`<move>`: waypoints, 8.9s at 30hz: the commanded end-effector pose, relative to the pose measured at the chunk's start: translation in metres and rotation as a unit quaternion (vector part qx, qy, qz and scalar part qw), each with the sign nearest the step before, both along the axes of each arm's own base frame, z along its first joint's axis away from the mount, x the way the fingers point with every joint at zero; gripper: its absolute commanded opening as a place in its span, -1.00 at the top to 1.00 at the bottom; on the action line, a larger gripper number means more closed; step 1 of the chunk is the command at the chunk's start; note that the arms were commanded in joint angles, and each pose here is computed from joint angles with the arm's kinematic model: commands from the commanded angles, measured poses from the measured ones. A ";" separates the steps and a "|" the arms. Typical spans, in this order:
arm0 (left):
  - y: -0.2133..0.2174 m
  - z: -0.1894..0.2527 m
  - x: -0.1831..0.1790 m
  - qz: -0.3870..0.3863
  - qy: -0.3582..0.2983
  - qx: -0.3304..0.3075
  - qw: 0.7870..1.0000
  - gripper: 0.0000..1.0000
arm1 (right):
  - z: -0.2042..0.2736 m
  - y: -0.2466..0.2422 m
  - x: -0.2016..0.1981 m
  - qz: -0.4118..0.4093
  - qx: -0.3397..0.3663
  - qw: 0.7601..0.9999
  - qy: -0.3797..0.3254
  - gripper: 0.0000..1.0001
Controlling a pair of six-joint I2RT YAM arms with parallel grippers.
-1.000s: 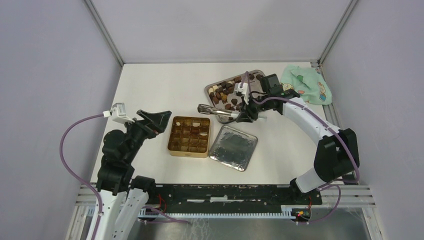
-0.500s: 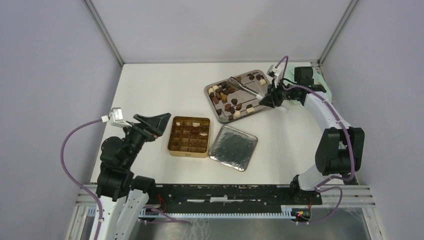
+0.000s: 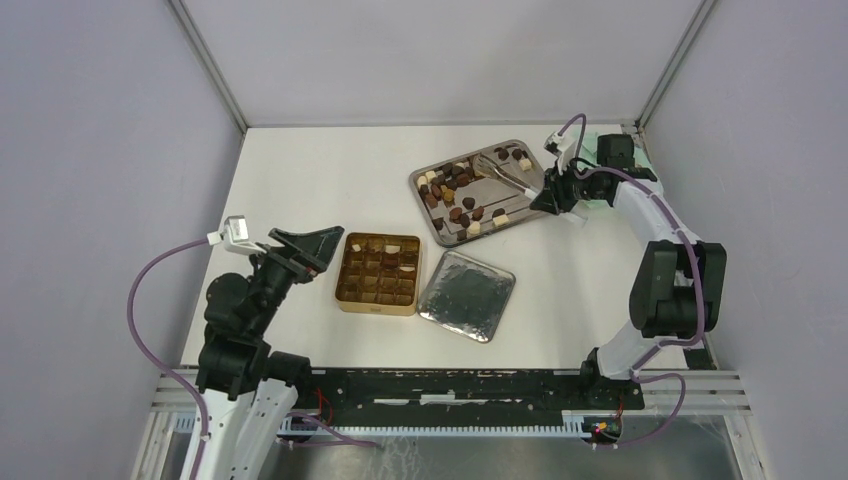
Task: Pack the chocolate
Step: Place the fake chocolate in the packing box, then pick up the fake chocolate from the plate, then adjust the packing box at the center of the board, then place the fake chocolate in the packing box.
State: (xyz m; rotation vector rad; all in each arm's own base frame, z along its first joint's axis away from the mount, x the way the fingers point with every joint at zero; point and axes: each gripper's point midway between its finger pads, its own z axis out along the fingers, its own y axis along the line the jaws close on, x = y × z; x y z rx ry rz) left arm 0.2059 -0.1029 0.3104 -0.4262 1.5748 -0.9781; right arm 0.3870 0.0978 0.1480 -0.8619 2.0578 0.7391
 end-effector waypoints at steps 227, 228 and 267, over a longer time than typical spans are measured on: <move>0.022 -0.064 0.086 0.065 0.144 0.256 0.954 -0.51 | -0.017 0.223 -0.096 0.311 -0.143 0.937 -0.070 0.38; 0.019 -0.061 0.082 0.061 0.141 0.241 0.958 -0.51 | -0.018 0.223 -0.097 0.313 -0.142 0.937 -0.068 0.35; -0.037 -0.029 0.029 -0.068 0.027 -0.001 0.997 -0.94 | 0.030 0.126 -0.062 0.198 -0.061 0.975 -0.085 0.26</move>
